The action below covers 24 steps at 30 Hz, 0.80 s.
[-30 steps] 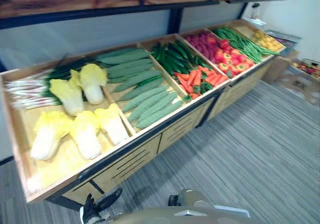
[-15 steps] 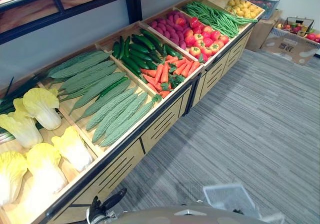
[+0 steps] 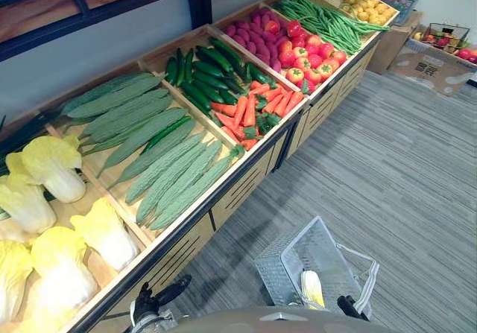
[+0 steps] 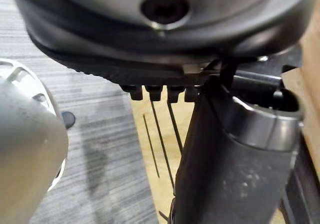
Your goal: Pick vegetable in the basket
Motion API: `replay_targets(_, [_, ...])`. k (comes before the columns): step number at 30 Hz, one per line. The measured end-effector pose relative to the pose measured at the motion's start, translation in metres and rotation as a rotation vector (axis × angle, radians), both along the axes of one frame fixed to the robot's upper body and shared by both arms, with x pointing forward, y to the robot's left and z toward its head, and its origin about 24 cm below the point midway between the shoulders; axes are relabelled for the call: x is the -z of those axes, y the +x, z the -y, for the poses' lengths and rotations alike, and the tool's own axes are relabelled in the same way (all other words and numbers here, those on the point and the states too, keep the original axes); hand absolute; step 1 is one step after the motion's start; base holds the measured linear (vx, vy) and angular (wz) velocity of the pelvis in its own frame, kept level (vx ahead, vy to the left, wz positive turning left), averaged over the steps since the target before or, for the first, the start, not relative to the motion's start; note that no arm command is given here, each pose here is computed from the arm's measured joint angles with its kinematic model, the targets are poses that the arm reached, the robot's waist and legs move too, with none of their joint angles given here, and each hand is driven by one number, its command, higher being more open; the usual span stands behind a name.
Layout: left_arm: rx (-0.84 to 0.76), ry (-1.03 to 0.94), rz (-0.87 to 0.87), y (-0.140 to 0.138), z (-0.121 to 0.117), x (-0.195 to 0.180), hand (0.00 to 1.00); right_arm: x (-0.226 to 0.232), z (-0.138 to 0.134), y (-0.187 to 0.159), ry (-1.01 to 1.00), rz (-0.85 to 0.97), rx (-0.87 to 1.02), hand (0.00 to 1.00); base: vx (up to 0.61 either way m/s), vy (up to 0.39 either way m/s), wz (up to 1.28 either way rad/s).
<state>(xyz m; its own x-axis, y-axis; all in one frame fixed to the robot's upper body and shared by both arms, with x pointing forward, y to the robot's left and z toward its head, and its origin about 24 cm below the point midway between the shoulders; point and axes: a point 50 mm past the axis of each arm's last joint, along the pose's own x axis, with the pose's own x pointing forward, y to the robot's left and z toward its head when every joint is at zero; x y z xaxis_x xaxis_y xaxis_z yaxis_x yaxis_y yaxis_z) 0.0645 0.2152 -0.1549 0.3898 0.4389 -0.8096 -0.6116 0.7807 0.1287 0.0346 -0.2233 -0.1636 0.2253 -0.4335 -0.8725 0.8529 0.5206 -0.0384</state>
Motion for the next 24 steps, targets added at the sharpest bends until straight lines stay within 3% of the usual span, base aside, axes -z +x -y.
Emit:
replay_targets(2, [-0.044, -0.026, -0.016, 0.000, 0.005, 0.002, 1.00, -0.003, 0.015, 0.008, -0.034, 0.006, -0.015, 0.00, 0.05, 0.132, -1.31])
replay_targets(3, [-0.120, -0.073, -0.039, -0.009, 0.007, 0.006, 1.00, -0.004, 0.019, 0.013, -0.042, 0.007, -0.037, 0.00, 0.05, 0.210, -1.52])
replay_targets(9, [-0.166, -0.128, -0.205, -0.076, 0.014, 0.013, 1.00, -0.003, 0.013, 0.010, -0.049, -0.028, -0.102, 0.00, 0.03, 0.241, -1.36])
replay_targets(12, [-0.163, -0.120, -0.215, -0.083, 0.001, 0.011, 1.00, 0.002, -0.012, 0.008, 0.003, -0.028, -0.146, 0.00, 0.10, 0.127, -0.67])
replay_targets(15, [-0.138, -0.132, -0.250, -0.091, 0.004, 0.011, 1.00, 0.001, -0.018, 0.013, -0.001, -0.014, -0.189, 0.00, 0.10, 0.022, -0.58])
replay_targets(18, [-0.016, -0.129, -0.336, -0.103, 0.017, 0.014, 1.00, -0.002, -0.005, 0.009, -0.045, -0.023, -0.215, 0.00, 0.15, -0.038, -0.41])
replay_targets(24, [0.051, -0.126, -0.387, -0.109, 0.026, 0.016, 1.00, -0.003, 0.013, -0.010, -0.066, -0.073, -0.160, 0.00, 0.11, -0.057, -0.11])
